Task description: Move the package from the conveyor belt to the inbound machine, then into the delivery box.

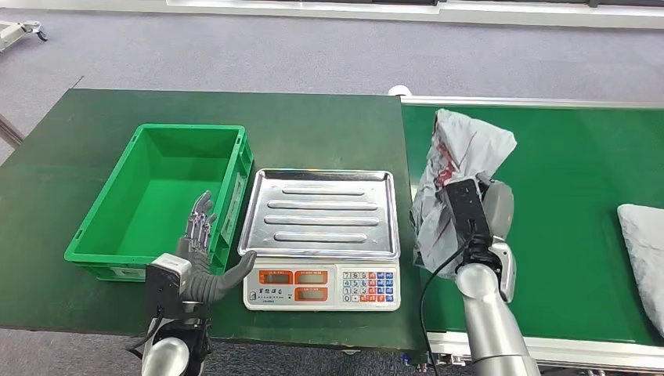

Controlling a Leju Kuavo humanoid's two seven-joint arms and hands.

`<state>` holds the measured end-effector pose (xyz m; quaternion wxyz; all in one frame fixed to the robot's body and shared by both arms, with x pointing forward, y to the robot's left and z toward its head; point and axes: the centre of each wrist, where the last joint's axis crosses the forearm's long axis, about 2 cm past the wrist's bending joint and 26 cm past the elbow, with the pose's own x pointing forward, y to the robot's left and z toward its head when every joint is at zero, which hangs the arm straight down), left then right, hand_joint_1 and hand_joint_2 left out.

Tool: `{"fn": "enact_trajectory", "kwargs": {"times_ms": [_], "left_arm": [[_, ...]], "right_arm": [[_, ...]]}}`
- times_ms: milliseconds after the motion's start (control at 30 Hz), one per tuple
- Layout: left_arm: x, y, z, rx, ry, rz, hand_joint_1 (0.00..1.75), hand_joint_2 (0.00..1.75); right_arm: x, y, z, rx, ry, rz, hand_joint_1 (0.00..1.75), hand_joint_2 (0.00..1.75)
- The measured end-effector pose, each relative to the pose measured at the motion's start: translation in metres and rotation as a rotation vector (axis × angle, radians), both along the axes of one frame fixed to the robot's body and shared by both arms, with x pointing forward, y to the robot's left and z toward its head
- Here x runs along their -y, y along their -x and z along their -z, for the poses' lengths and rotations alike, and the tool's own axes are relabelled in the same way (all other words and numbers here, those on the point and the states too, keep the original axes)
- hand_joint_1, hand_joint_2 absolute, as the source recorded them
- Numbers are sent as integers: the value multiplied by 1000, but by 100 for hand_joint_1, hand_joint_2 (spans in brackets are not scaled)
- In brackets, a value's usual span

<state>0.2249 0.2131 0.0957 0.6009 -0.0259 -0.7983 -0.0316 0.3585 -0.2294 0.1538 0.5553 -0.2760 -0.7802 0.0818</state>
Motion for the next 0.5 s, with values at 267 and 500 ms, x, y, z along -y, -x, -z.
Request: {"fn": "enact_trajectory", "kwargs": {"times_ms": [267, 500], "left_arm": [[-2, 2, -1, 3, 0, -15, 0, 175], [-2, 5, 0, 8, 0, -18, 0, 175]], "right_arm": [[-3, -1, -41, 162, 23, -24, 175, 175], [-10, -6, -72, 234, 14, -90, 175, 175]]}}
